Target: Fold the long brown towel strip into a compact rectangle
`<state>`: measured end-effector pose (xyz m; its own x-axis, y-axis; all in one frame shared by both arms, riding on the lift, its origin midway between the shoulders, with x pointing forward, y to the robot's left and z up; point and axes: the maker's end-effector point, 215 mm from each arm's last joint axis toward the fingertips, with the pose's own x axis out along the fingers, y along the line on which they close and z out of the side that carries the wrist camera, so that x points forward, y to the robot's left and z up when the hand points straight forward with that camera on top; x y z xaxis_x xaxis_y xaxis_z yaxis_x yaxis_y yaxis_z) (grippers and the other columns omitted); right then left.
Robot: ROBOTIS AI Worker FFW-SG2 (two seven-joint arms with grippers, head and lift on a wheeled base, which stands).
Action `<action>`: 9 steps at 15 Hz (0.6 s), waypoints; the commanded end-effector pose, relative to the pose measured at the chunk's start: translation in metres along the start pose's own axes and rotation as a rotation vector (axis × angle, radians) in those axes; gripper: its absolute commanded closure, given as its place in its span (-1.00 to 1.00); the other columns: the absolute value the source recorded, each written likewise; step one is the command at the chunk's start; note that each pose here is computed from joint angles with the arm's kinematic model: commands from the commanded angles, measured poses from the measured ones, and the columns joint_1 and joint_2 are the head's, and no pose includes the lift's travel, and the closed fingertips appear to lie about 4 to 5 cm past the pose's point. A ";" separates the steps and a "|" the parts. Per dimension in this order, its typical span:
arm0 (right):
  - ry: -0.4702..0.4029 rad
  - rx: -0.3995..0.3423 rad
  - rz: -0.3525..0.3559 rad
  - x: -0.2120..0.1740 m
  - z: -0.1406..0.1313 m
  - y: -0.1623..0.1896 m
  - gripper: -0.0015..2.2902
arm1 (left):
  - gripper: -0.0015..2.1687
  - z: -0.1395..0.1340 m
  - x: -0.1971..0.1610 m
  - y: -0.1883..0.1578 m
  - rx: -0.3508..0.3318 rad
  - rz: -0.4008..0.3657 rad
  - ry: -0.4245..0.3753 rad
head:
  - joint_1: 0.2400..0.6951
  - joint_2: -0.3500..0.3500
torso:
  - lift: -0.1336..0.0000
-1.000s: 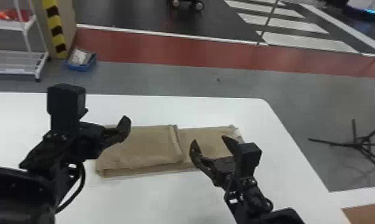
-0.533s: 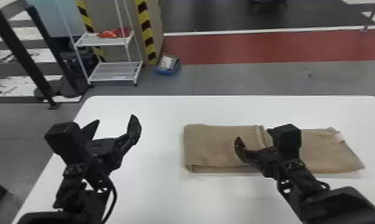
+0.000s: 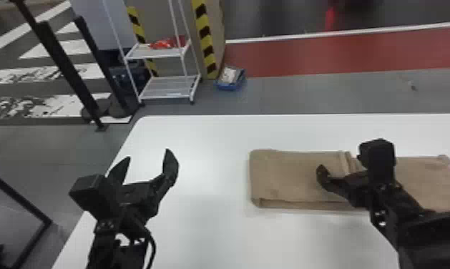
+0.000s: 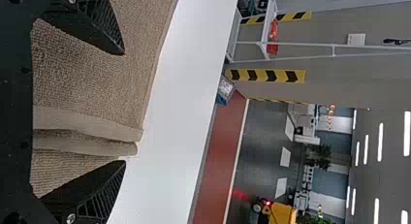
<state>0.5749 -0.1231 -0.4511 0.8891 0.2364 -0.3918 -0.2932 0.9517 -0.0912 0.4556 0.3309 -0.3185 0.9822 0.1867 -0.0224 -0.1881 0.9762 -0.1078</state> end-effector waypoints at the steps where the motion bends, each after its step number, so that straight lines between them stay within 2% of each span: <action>1: 0.016 0.010 -0.013 0.002 -0.009 -0.008 -0.93 | -0.97 -0.002 -0.001 -0.001 -0.002 -0.003 0.004 | 1.00 0.63 | -0.74; 6: 0.056 0.014 0.034 0.009 -0.030 0.007 -0.85 | -0.97 -0.007 0.000 -0.007 -0.006 -0.019 0.011 | 1.00 0.60 | -0.74; 9: 0.048 0.015 0.038 0.008 -0.032 0.009 -0.68 | -0.97 -0.009 0.000 -0.005 -0.004 -0.017 0.015 | 1.00 0.62 | -0.74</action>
<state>0.5704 -0.1191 -0.4826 0.8581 0.2624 -0.4414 -0.3215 0.9448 -0.0635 0.4568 0.3244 -0.3258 0.9858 0.1646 -0.0336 -0.1674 0.9796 -0.1109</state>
